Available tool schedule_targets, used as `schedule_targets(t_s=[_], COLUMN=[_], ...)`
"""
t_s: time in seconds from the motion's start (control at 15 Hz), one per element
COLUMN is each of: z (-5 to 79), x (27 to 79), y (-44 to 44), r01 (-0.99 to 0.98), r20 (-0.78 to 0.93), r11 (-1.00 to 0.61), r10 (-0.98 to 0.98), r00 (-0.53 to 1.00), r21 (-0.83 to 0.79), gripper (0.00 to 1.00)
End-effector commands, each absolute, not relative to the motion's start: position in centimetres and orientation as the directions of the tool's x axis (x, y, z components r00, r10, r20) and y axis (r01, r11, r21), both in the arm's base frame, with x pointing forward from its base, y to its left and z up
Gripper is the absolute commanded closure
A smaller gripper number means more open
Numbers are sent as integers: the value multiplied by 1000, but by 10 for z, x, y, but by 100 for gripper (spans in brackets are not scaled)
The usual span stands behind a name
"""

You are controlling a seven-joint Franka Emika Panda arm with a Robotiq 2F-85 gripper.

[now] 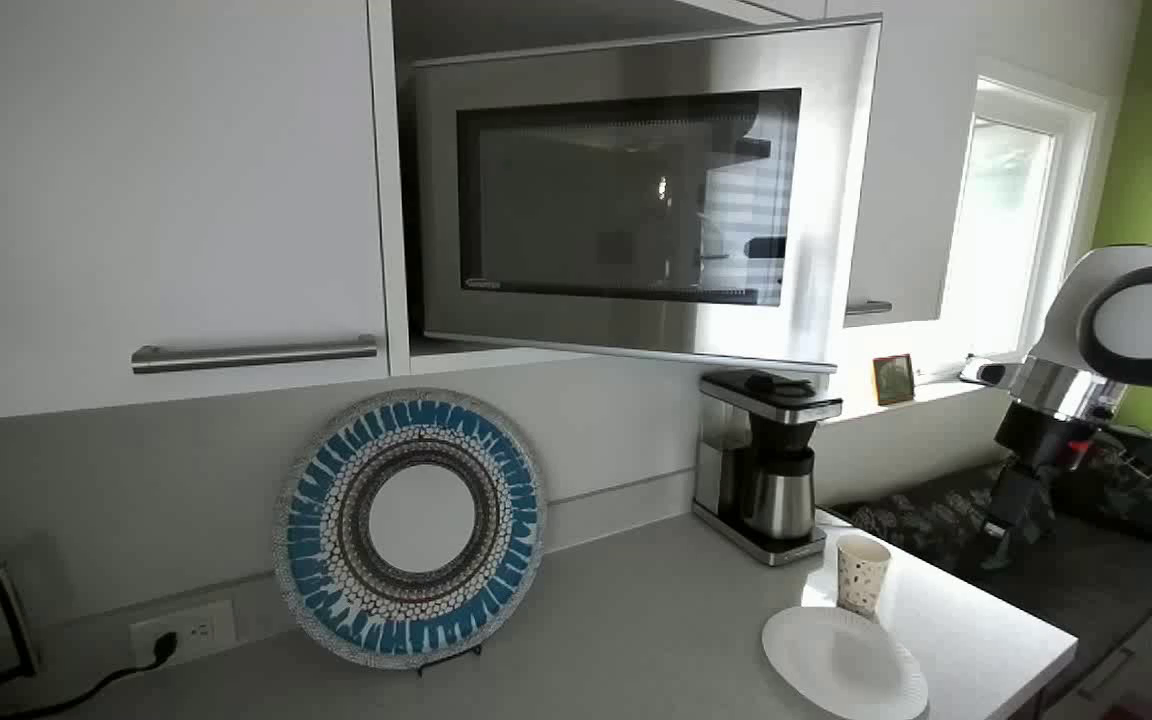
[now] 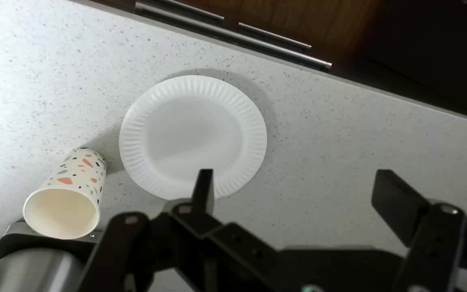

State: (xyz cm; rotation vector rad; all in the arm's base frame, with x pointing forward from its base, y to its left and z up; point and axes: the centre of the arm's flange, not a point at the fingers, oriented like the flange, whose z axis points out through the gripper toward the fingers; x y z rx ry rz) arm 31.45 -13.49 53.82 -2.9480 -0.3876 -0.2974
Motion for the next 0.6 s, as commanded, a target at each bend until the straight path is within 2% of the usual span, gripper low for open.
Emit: schedule_targets(t_s=[0.0, 0.27, 0.53], z=[538, 535, 501], x=[315, 322, 368], y=[-135, -134, -160], r01=[270, 241, 145], r20=[215, 216, 79], r11=[-955, -961, -966], r10=[239, 210, 130], r00=[947, 954, 988], r21=[-125, -132, -216], gripper=[0, 0, 0])
